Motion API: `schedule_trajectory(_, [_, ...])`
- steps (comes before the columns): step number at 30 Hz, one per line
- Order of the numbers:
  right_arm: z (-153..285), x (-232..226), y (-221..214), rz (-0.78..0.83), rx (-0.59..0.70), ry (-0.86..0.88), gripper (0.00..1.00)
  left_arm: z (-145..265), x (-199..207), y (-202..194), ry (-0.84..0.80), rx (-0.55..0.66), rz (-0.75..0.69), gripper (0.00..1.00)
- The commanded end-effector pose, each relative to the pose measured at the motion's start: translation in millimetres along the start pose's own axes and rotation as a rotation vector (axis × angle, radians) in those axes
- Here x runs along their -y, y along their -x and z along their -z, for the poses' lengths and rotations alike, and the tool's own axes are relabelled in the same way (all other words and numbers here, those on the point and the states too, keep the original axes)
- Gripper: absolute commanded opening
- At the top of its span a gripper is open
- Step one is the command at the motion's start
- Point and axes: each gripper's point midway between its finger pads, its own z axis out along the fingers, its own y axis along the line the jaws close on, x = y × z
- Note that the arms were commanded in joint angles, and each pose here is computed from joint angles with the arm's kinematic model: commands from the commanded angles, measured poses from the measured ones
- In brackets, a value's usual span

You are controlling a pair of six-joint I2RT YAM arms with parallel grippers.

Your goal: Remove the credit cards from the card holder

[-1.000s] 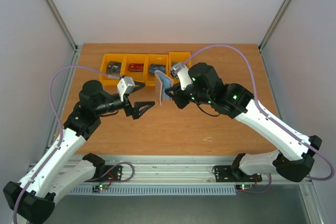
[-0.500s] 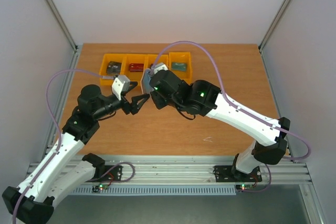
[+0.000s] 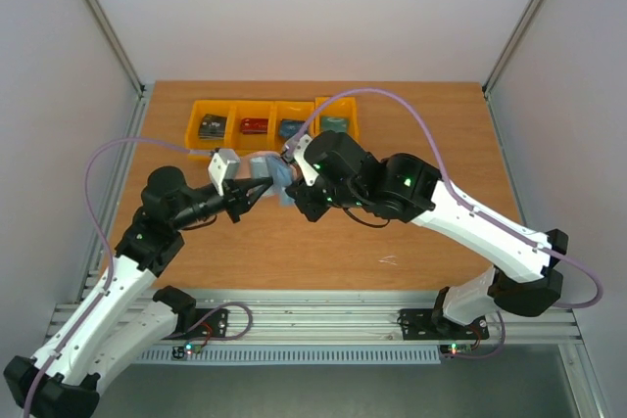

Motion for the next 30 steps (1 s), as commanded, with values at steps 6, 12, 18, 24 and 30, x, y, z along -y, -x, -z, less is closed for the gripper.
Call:
schedule_trajectory(6, [38, -30, -6, 0.072, 0.125, 0.22, 0.22, 18, 63, 28, -0.322, 0.096, -0.046, 0.0])
schedule_trajectory(12, [48, -11, -15, 0.087, 0.177, 0.148, 0.38, 28, 79, 34, -0.401, 0.107, -0.025, 0.0])
schedule_trajectory(18, [56, -2, -18, 0.092, 0.202, 0.112, 0.42, 28, 81, 34, -0.418, 0.106, -0.01, 0.0])
schedule_trajectory(24, [59, 9, -22, 0.088, 0.19, 0.052, 0.49, 29, 82, 32, -0.423, 0.103, -0.007, 0.0])
schedule_trajectory(30, [41, 9, -19, 0.096, 0.144, 0.028, 0.59, 30, 85, 33, -0.44, 0.101, -0.022, 0.0])
